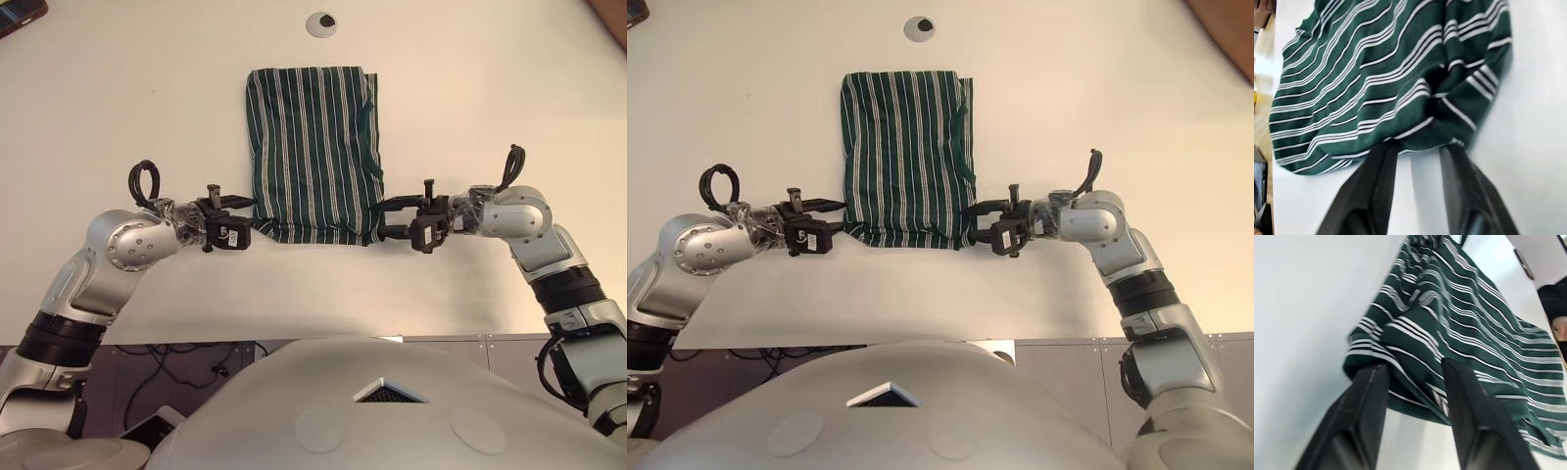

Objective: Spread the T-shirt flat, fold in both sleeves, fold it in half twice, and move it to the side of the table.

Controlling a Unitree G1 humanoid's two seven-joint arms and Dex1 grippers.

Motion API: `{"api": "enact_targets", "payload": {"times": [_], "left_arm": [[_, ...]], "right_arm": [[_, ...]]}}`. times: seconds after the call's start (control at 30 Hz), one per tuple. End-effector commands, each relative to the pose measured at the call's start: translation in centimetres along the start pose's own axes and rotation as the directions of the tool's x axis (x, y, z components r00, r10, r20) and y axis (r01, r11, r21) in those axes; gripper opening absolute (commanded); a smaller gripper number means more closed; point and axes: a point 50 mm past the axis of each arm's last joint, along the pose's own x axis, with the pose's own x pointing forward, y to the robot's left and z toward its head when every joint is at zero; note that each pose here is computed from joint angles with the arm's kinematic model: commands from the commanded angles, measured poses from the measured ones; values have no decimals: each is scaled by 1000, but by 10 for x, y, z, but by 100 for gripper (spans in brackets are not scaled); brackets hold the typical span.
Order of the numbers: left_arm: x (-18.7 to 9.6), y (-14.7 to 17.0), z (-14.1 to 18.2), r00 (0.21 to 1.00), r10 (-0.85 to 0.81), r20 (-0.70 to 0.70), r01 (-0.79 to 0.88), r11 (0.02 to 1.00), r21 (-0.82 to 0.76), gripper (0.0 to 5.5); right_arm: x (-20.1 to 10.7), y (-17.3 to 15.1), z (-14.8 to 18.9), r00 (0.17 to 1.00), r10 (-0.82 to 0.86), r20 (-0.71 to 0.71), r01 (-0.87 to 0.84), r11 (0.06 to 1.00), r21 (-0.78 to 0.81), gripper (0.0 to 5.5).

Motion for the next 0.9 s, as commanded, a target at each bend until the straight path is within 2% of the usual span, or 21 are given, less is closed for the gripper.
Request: {"api": "enact_targets", "payload": {"times": [0.03,0.17,0.27,0.4,0.53,0.6,0.77,0.9], "left_arm": [[5,-6,1,996,-94,-11,94,995,43,82],[7,-4,4,993,-120,5,120,992,47,20],[7,-7,3,990,-144,0,144,989,35,0],[5,-12,1,986,-168,7,168,986,-20,0],[-13,-13,9,969,-207,139,242,913,-329,0],[-20,-10,10,962,-201,187,264,864,-430,0],[-35,27,-4,978,55,203,104,712,-694,0],[-34,68,-10,938,293,184,-16,570,-822,0]], "right_arm": [[-7,-3,-2,998,55,-22,-56,997,-47,110],[-5,-7,-5,998,47,-34,-47,999,-3,45],[-2,-11,-10,998,31,-55,-25,995,99,5],[-4,-14,-11,997,60,-38,-47,959,280,2],[-22,-11,4,964,246,102,-264,830,492,2],[-24,-17,10,955,251,159,-297,776,557,2],[-23,-75,13,971,-62,232,-146,614,775,2],[-19,-106,1,961,-202,188,-58,516,855,2]]}}
